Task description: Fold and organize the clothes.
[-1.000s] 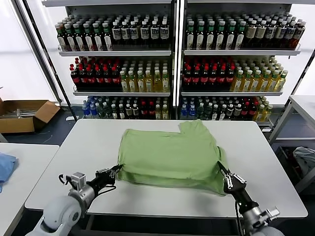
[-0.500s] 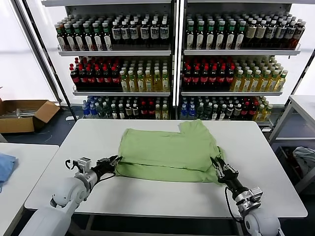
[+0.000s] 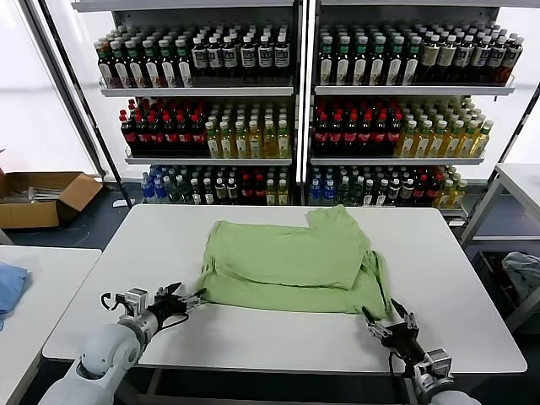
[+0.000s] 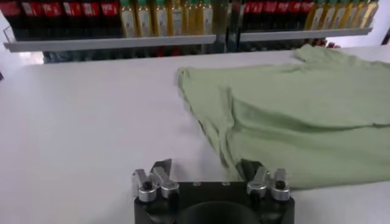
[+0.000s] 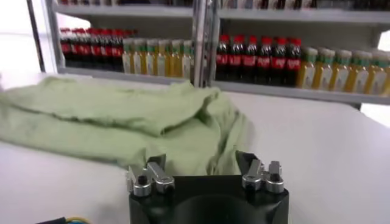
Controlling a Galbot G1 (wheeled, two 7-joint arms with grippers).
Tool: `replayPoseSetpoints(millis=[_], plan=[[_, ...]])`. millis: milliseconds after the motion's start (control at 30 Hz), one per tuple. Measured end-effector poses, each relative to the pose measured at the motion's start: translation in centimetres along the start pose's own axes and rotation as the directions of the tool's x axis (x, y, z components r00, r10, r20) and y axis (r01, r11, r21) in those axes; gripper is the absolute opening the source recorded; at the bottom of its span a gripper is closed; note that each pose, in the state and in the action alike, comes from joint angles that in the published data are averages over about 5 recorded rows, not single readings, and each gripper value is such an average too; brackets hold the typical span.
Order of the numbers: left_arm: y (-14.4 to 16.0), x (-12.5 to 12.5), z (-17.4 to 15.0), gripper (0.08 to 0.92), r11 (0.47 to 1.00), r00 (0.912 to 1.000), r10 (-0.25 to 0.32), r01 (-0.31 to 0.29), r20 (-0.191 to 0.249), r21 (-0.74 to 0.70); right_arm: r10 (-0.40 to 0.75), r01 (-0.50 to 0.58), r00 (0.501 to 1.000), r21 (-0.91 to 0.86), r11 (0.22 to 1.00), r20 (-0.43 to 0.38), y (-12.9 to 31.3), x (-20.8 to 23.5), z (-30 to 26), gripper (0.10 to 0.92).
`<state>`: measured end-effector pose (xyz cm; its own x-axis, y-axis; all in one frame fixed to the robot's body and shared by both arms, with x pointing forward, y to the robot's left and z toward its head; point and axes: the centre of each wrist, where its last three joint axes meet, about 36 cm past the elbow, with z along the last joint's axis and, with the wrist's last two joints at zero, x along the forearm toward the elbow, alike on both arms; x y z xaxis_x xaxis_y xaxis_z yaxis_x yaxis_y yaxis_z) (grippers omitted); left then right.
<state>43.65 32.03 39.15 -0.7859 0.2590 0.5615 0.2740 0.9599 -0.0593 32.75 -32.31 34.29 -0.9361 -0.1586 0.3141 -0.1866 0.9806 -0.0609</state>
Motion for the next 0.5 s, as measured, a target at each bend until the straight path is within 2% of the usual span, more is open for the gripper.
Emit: replayPoseSetpoints(millis=[500], plan=[[-0.9,0.3,1.1,0.338,0.999,0.9993,0.033,-0.032,-0.02,0.014,0.02,-0.021,0.999,-0.023,1.0,-0.046,0.3,0.7,-0.6,0.165]])
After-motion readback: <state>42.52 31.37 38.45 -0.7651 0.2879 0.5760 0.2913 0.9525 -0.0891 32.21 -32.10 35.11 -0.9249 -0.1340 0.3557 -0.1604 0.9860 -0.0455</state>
